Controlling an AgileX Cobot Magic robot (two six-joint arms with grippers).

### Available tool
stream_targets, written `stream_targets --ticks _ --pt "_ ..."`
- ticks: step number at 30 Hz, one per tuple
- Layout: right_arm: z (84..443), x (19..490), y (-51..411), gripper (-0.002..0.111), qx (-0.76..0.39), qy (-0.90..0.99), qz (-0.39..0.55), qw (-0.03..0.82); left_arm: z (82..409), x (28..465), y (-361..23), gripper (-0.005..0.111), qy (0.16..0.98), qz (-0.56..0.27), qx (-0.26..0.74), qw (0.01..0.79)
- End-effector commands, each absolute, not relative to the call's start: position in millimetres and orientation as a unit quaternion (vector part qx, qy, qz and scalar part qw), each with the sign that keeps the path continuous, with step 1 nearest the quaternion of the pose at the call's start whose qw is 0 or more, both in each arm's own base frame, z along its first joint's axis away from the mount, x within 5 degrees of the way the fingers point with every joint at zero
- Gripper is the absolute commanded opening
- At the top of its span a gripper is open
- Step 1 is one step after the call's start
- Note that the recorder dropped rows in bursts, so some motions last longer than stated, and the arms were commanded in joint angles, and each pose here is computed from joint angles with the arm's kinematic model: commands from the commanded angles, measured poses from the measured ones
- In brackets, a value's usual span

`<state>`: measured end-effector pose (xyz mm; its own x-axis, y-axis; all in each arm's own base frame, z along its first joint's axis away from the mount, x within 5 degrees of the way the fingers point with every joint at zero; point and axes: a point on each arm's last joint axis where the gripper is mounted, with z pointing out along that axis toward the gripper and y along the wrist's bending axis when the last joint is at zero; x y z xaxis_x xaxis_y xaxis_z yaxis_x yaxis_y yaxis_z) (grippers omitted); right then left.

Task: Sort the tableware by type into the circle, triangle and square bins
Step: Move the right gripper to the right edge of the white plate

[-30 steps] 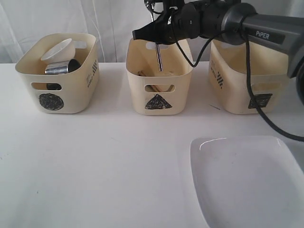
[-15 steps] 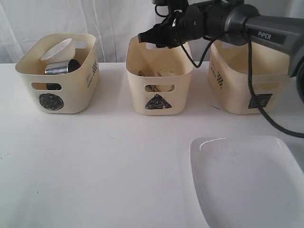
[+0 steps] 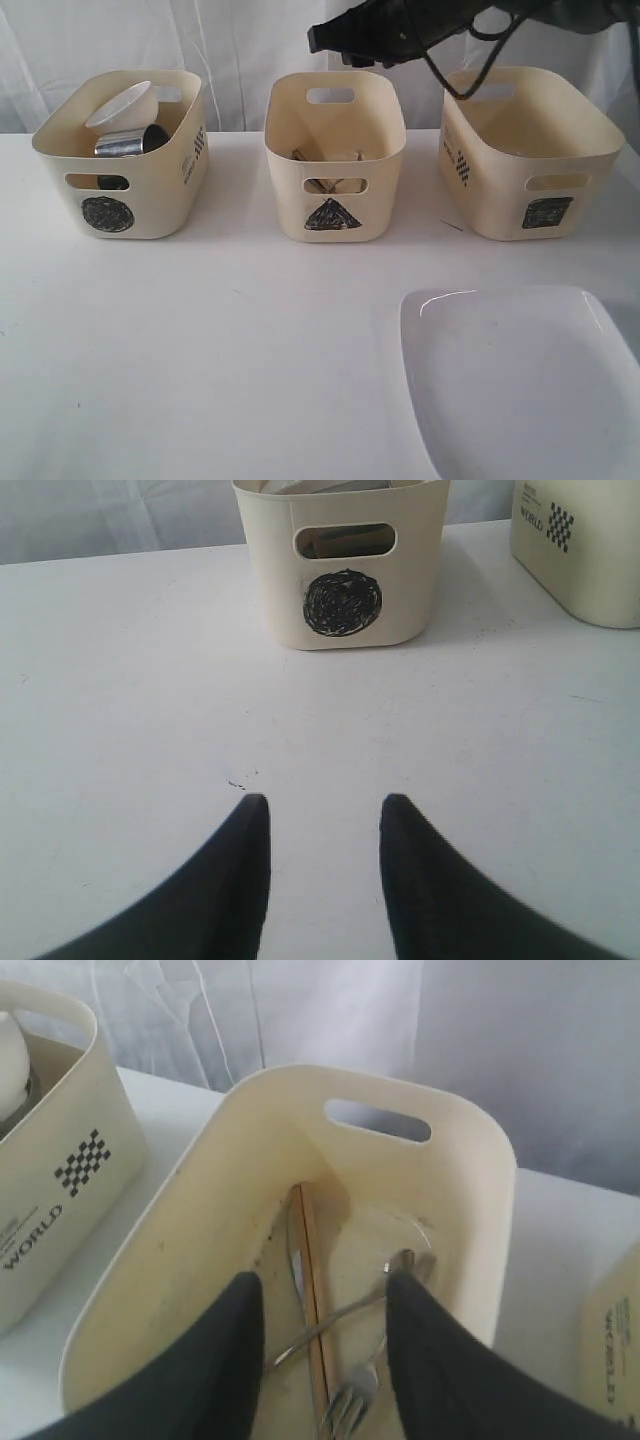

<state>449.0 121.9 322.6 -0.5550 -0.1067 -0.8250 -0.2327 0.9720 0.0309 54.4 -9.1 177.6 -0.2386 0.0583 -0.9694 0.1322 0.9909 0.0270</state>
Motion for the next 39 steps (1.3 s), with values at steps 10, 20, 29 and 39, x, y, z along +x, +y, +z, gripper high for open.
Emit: stream_targets --ticks 10,20,29,39 --pt "321.3 322.3 83.0 0.038 -0.095 0.899 0.053 0.425 176.2 54.1 -9.4 0.042 0.787 -0.033 0.060 0.613" --pt "250.9 226.5 59.4 0.038 -0.071 0.941 0.058 0.325 176.2 54.1 -9.4 0.042 0.787 -0.033 0.060 0.613" --pt "221.5 194.4 37.6 0.038 -0.002 0.952 0.059 0.302 176.2 54.1 -9.4 0.042 0.787 -0.033 0.060 0.613" --pt "217.8 164.6 9.3 0.038 0.085 0.937 0.051 0.335 176.2 54.1 -9.4 0.042 0.787 -0.033 0.060 0.613"
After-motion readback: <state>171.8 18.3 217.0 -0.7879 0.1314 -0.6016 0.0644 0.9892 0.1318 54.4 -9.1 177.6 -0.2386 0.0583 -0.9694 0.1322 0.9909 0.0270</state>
